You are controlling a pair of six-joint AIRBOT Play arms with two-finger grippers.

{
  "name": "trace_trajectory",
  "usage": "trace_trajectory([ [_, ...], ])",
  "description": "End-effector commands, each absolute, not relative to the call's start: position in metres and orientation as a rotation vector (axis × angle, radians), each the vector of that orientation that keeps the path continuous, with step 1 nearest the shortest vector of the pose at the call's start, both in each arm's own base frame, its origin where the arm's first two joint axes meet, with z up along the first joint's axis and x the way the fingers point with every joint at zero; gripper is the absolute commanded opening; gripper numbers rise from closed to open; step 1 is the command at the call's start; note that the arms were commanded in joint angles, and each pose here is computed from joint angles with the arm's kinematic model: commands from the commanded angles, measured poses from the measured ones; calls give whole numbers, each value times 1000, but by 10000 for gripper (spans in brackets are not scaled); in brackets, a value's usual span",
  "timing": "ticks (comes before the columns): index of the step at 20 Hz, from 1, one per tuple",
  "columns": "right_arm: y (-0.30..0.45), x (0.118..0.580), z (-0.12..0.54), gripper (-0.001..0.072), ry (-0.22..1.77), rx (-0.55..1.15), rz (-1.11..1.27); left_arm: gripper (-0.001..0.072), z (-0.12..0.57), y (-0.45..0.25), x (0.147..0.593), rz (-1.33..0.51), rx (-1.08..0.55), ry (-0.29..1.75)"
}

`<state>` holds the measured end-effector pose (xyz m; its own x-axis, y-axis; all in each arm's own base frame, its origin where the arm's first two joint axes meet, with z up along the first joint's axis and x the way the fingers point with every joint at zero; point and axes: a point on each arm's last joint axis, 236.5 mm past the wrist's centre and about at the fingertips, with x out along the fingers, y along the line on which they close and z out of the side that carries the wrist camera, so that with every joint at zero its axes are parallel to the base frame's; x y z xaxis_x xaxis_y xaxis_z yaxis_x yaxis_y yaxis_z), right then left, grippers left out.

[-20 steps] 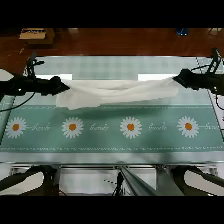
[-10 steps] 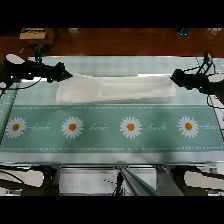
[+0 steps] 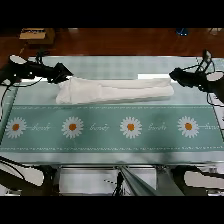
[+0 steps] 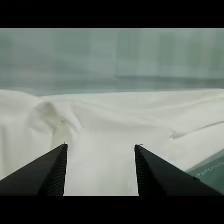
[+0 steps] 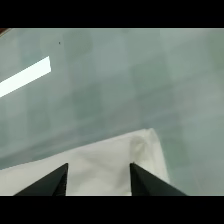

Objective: Fold the shirts.

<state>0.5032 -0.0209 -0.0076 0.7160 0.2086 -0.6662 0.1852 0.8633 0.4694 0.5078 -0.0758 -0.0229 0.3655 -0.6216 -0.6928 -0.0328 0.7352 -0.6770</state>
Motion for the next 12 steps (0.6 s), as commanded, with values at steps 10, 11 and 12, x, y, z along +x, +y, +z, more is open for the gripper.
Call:
trace_trajectory([
  [10, -24, 482, -75, 600, 1012, 992, 13, 499, 0, -79, 481, -532, -658, 1233],
  [11, -15, 487, -81, 598, 1012, 1021, 18, 499, 0, -82, 482, -536, -655, 1233],
  [12, -5, 490, -90, 597, 1018, 1025, 15, 499, 0, -85, 482, -539, -651, 1232],
])
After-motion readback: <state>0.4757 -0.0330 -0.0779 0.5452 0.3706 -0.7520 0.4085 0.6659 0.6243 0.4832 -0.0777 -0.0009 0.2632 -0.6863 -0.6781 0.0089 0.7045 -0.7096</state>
